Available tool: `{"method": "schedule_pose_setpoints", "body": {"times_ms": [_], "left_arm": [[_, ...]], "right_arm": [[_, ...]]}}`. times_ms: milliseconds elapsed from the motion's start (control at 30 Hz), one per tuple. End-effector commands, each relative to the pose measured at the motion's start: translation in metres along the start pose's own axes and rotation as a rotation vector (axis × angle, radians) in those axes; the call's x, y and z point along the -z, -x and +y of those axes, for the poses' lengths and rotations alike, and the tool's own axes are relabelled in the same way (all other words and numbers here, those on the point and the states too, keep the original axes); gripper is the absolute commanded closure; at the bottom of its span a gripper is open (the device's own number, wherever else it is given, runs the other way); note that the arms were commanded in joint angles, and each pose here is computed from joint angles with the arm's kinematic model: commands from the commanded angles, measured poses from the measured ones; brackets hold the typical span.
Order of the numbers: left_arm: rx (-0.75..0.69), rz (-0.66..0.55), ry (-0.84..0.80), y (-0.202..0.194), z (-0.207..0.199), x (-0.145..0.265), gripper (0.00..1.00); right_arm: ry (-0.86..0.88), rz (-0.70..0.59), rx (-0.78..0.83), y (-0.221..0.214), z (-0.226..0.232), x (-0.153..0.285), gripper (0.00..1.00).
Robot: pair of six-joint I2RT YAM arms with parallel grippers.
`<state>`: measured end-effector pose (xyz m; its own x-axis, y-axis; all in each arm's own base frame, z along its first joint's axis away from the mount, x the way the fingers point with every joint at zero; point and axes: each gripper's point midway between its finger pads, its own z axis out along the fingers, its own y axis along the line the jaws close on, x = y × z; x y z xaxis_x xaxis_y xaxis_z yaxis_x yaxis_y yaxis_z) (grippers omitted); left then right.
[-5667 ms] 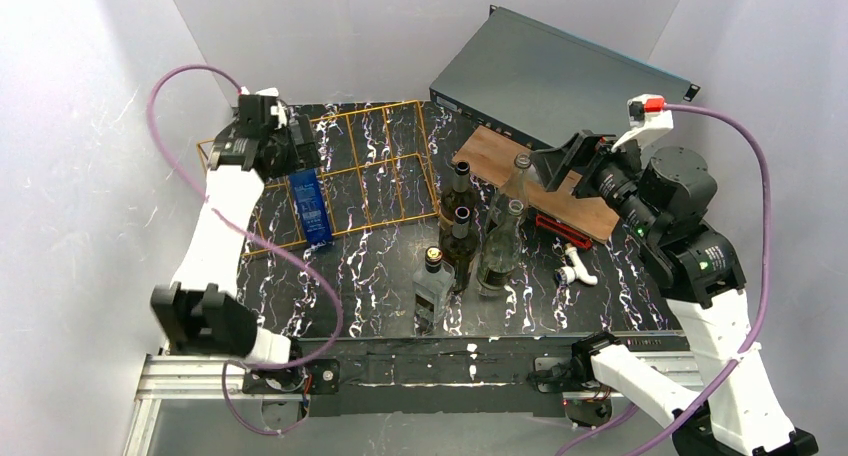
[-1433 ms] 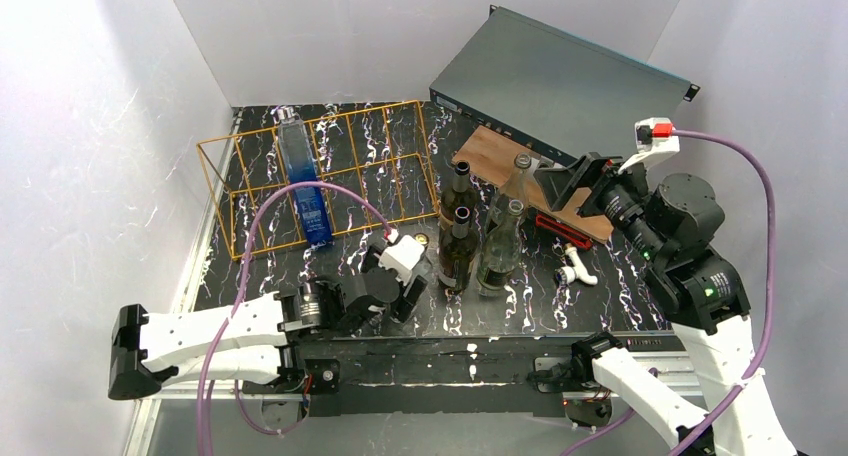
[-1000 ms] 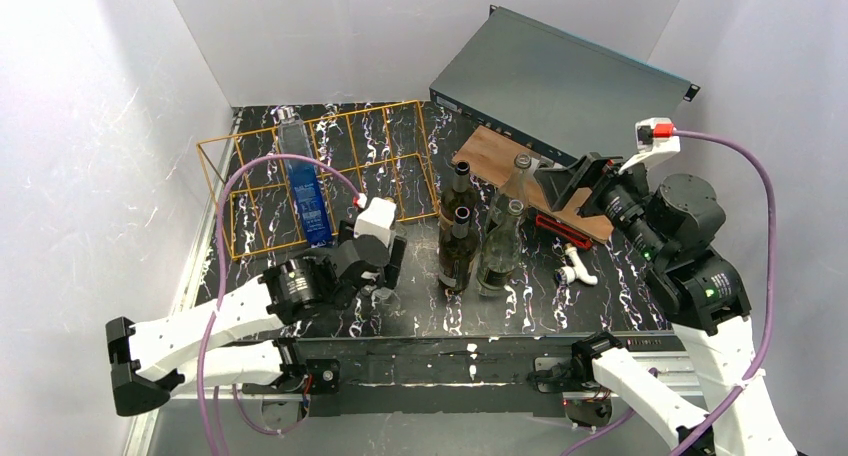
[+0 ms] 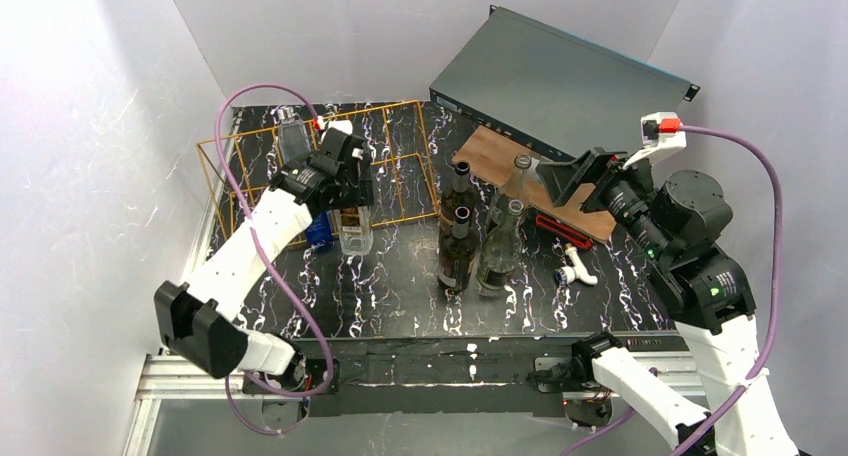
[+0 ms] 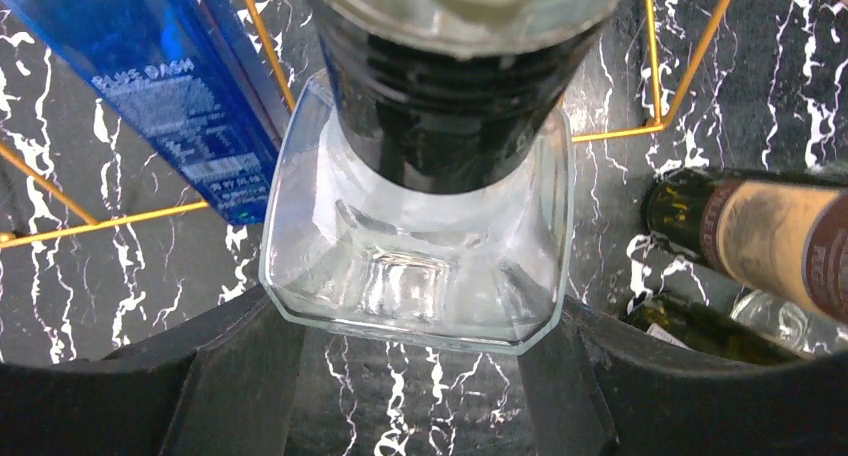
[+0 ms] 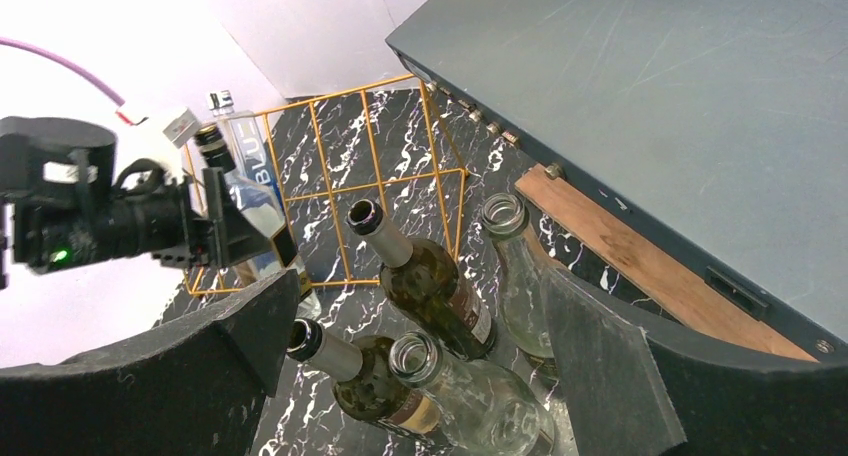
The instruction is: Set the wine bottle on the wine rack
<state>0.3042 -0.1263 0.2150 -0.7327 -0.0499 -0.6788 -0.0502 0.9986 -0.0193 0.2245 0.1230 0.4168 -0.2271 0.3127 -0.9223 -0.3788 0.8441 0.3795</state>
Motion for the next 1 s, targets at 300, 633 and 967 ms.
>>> {"method": "schedule_pose_setpoints", "body": {"times_ms": [300,633,967], "left_arm": [[0.073,-0.065,0.103,0.080,0.008,-0.032,1.00],[0.058,-0.082,0.189,0.081,0.024,-0.043,1.00],[0.115,-0.022,0.178,0.068,0.034,-0.064,1.00]], "right_arm": [[0.008,-0.060,0.010,0.020,0.005,0.003,0.00],[0.000,-0.044,0.011,0.018,0.004,0.001,0.00],[0.010,-0.014,-0.012,0.010,0.005,-0.007,0.00]]}}
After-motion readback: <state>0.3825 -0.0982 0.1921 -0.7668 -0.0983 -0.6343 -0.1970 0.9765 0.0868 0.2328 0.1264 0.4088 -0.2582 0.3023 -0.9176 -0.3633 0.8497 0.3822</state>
